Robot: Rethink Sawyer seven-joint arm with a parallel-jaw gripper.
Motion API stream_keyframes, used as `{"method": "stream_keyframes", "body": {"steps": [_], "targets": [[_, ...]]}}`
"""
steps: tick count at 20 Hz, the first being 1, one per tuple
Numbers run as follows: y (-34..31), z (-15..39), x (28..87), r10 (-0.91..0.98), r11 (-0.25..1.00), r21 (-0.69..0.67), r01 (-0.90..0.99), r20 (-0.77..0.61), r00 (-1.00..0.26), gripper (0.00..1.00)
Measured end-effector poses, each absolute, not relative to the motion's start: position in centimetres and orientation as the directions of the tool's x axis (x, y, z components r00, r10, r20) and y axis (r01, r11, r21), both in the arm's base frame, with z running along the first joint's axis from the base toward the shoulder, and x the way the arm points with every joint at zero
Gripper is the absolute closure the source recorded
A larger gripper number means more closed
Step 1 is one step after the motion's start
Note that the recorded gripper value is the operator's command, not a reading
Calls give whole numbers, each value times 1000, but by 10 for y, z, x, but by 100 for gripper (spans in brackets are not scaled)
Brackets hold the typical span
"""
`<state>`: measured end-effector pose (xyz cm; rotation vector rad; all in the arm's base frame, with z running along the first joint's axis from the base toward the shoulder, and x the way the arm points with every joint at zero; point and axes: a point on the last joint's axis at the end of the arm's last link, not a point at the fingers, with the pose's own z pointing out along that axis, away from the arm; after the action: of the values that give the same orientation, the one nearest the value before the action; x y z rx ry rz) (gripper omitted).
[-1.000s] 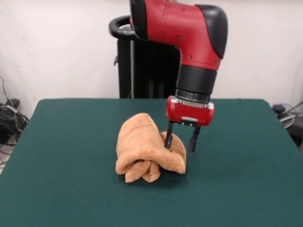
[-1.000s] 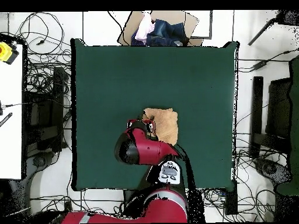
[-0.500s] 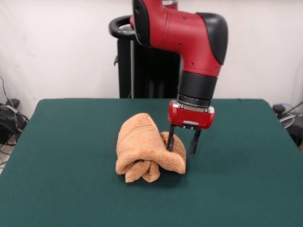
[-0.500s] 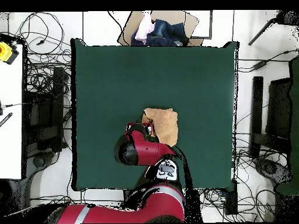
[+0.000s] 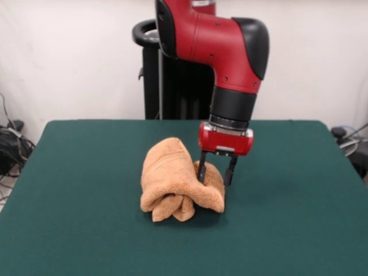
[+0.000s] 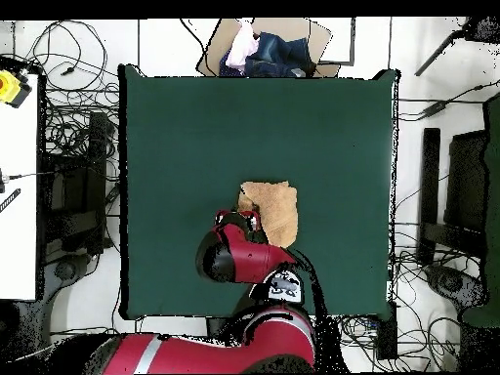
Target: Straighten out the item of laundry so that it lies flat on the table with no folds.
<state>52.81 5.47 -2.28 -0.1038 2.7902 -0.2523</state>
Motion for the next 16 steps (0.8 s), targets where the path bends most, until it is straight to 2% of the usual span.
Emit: {"method": "stream_keyframes", "body": {"steps": [16], "targets": [[72, -29, 495, -120, 981, -178, -73, -275, -954, 0]]}}
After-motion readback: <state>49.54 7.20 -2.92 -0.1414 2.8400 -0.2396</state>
